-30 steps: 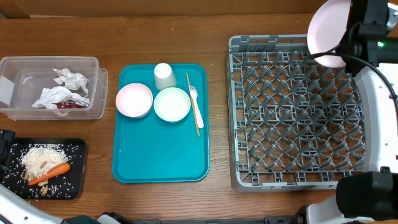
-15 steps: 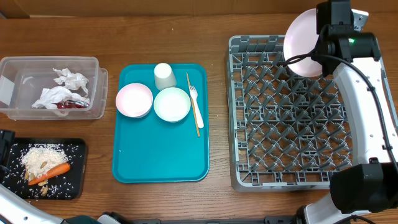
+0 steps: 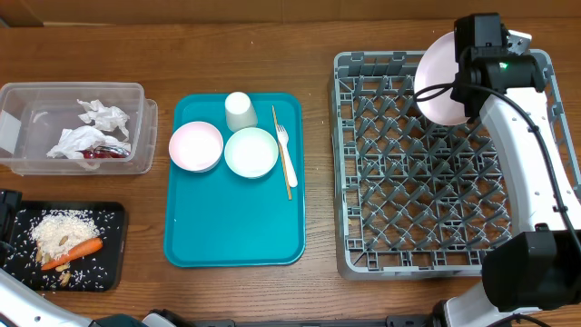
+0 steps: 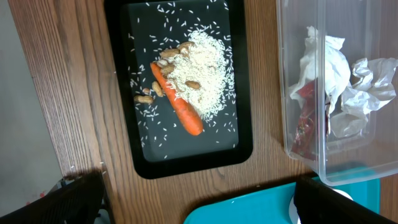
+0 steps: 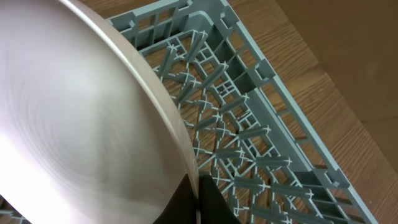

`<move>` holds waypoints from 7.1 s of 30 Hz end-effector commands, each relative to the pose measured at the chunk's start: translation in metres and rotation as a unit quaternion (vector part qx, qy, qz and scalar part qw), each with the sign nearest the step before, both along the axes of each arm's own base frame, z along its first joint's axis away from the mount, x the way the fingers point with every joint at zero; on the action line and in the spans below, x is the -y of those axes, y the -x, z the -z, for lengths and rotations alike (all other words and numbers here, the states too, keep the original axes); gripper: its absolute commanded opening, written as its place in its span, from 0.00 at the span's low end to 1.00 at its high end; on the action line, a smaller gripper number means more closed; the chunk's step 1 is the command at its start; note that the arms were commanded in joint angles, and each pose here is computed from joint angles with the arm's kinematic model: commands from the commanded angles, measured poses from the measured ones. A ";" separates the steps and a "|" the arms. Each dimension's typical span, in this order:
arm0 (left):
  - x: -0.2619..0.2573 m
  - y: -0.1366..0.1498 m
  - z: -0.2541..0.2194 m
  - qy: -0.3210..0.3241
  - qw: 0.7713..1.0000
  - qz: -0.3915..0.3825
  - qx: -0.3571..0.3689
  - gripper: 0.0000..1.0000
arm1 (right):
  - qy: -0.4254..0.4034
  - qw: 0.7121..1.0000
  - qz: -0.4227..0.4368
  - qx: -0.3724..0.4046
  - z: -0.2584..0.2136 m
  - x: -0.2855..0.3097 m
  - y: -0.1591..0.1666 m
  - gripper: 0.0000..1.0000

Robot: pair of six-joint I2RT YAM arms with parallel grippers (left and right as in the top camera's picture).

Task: Sort waste into correct bins and load items into the dishwasher
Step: 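Lower the plate upright into the rack slots and release, then move the right gripper left over the white bowl on the teal tray, then lower the right gripper onto the white bowl rim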

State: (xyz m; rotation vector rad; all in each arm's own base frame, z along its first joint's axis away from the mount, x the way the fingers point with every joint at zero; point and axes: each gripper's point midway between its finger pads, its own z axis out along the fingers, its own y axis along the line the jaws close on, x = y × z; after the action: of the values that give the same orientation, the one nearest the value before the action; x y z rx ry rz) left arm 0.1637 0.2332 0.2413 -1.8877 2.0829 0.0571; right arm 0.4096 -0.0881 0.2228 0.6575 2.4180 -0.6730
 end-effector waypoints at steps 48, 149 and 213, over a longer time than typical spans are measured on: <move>0.000 0.001 -0.003 -0.003 1.000 -0.004 0.006 1.00 | -0.171 0.974 -0.133 0.063 -0.065 -0.101 0.011 0.88; 0.000 0.001 -0.003 -0.003 1.000 -0.004 0.006 1.00 | -0.395 0.751 -0.528 -0.031 -0.071 -0.422 0.098 1.00; 0.000 0.001 -0.003 -0.003 1.000 -0.004 0.005 1.00 | -0.392 0.742 -0.541 -0.058 -0.046 -0.450 0.104 1.00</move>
State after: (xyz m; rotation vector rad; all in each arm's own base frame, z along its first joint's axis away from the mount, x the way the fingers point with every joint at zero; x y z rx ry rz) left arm 0.1637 0.2332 0.2413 -1.8877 2.0829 0.0571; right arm 0.3037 0.3572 0.2682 -0.5894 2.5722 0.8308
